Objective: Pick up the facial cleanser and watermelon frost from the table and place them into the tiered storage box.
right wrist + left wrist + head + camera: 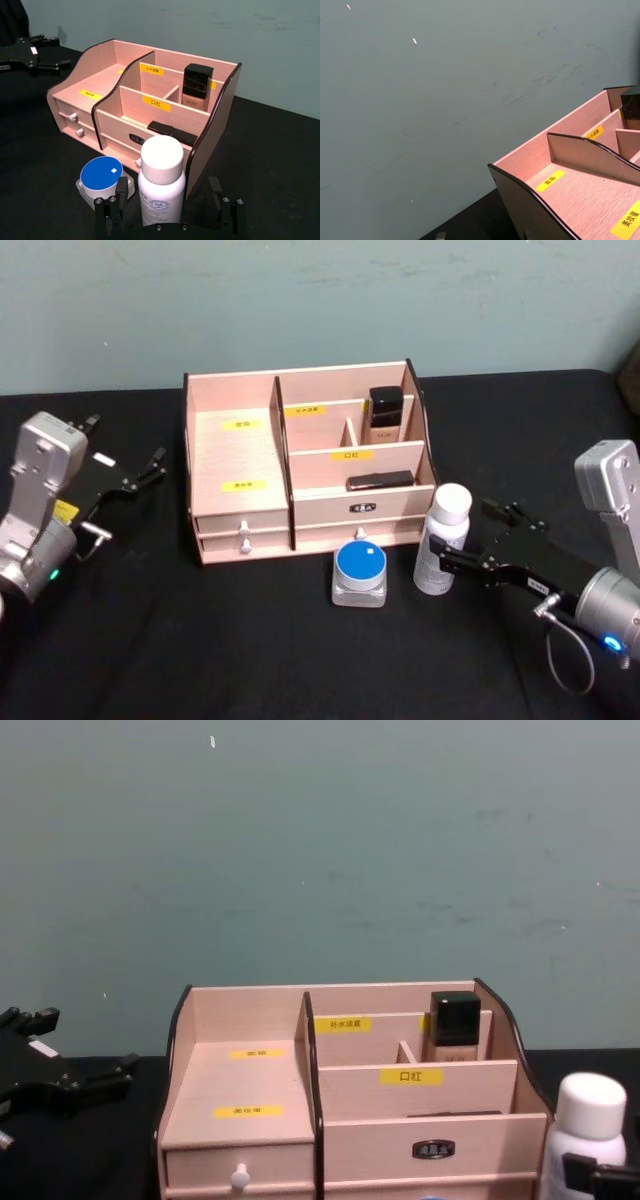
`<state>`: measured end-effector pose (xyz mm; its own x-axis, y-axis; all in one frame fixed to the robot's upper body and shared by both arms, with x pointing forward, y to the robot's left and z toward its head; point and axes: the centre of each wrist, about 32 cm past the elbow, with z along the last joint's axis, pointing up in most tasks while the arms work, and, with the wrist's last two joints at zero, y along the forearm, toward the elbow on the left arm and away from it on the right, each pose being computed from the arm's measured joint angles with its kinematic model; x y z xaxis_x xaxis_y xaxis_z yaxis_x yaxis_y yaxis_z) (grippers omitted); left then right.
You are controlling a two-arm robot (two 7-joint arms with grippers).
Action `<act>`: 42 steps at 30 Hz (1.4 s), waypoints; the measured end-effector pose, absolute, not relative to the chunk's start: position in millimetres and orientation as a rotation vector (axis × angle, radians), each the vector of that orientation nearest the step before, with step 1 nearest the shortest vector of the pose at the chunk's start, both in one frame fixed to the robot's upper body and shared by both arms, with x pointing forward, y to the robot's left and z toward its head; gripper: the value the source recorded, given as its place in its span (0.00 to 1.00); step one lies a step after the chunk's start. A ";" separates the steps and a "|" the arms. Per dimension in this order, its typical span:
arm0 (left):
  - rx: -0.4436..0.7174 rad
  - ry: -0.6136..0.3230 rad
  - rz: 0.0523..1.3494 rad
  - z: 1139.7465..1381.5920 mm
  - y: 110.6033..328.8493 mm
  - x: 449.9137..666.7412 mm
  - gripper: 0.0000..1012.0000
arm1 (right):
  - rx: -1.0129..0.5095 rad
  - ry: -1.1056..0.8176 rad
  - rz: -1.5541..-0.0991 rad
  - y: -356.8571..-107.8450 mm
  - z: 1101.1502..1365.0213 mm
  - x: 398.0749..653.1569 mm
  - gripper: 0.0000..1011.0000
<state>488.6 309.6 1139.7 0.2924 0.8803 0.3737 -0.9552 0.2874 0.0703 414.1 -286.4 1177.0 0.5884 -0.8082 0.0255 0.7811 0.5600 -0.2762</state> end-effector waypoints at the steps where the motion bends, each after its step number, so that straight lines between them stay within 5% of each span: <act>1: 0.305 -0.285 1.248 1139.8 309.7 488.6 1.00 | -0.274 0.110 -0.937 -286.3 1176.6 415.9 0.99; 42: 0.305 -0.285 1.248 1139.8 309.7 488.6 1.00 | -0.313 0.114 -0.890 -277.6 1170.2 452.6 0.99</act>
<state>488.6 309.7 1139.8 0.2923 0.8803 0.3738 -0.9552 0.2874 0.0703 452.6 -277.6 1170.2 0.6265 -0.7788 0.0314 0.7455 0.5871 -0.3155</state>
